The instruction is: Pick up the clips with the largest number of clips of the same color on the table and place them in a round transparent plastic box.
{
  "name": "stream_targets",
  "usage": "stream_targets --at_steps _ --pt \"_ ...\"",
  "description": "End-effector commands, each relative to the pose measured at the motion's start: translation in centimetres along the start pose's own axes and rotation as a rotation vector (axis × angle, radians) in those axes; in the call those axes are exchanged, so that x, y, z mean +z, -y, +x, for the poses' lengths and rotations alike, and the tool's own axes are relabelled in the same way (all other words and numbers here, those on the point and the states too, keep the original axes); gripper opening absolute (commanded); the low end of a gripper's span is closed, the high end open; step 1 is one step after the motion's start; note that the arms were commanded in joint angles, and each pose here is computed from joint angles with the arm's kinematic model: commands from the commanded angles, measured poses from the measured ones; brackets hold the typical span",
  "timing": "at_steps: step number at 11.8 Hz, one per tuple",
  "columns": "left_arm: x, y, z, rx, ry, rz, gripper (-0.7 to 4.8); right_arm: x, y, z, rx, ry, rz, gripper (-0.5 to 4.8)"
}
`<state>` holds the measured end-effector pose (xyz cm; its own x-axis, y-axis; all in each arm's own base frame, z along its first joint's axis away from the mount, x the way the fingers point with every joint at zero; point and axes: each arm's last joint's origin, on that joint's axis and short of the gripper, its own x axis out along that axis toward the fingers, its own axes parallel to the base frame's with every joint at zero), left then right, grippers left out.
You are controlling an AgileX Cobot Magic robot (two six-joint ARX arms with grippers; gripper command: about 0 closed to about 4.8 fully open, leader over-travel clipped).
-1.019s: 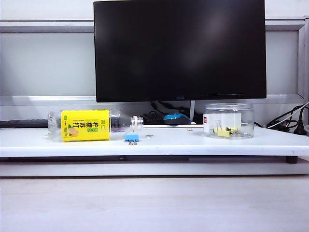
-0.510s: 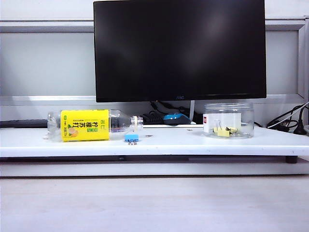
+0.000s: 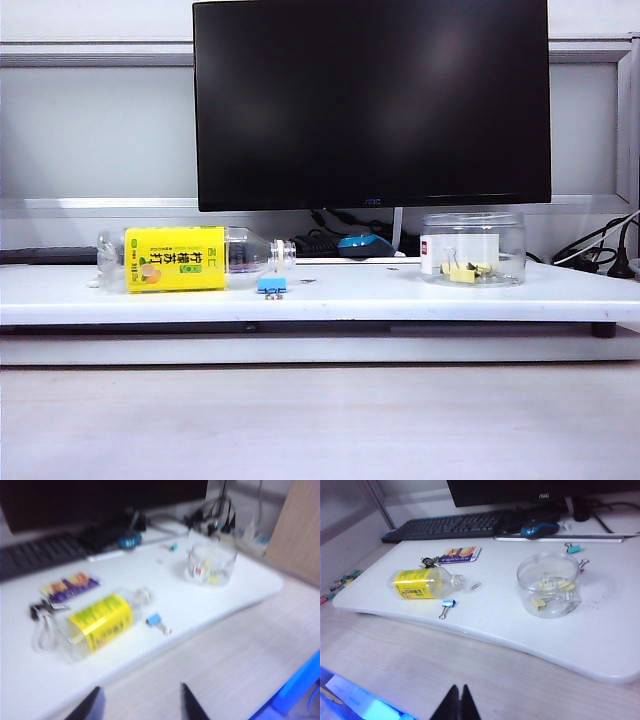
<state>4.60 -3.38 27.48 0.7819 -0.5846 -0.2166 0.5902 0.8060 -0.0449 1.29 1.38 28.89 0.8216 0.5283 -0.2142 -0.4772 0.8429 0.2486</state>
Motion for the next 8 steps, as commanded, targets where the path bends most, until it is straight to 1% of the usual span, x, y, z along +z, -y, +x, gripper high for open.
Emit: stream_targets --at_steps 1,2,3,4,5,8 --pt "-2.3 -0.5 2.4 0.132 0.014 -0.008 2.06 -0.8 0.9 1.5 -0.027 0.009 0.013 0.13" --pt "-3.2 -0.6 3.0 0.133 0.002 -0.022 2.06 -1.1 1.4 2.1 -0.099 0.023 0.035 0.13" --pt "-3.7 -0.6 3.3 0.133 -0.009 -0.045 2.06 -1.5 1.9 2.7 -0.13 0.03 0.063 0.13" --pt "-4.0 -0.6 3.6 0.133 -0.004 -0.045 2.06 -1.6 2.1 3.2 -0.122 0.064 0.112 0.13" --pt "-4.1 -0.6 3.9 0.13 0.035 -0.046 2.06 -1.6 2.4 3.9 -0.112 0.114 0.143 0.13" --pt "-4.4 -0.6 4.5 0.127 0.091 -0.04 2.06 -2.0 3.1 5.1 -0.087 0.198 0.162 0.13"
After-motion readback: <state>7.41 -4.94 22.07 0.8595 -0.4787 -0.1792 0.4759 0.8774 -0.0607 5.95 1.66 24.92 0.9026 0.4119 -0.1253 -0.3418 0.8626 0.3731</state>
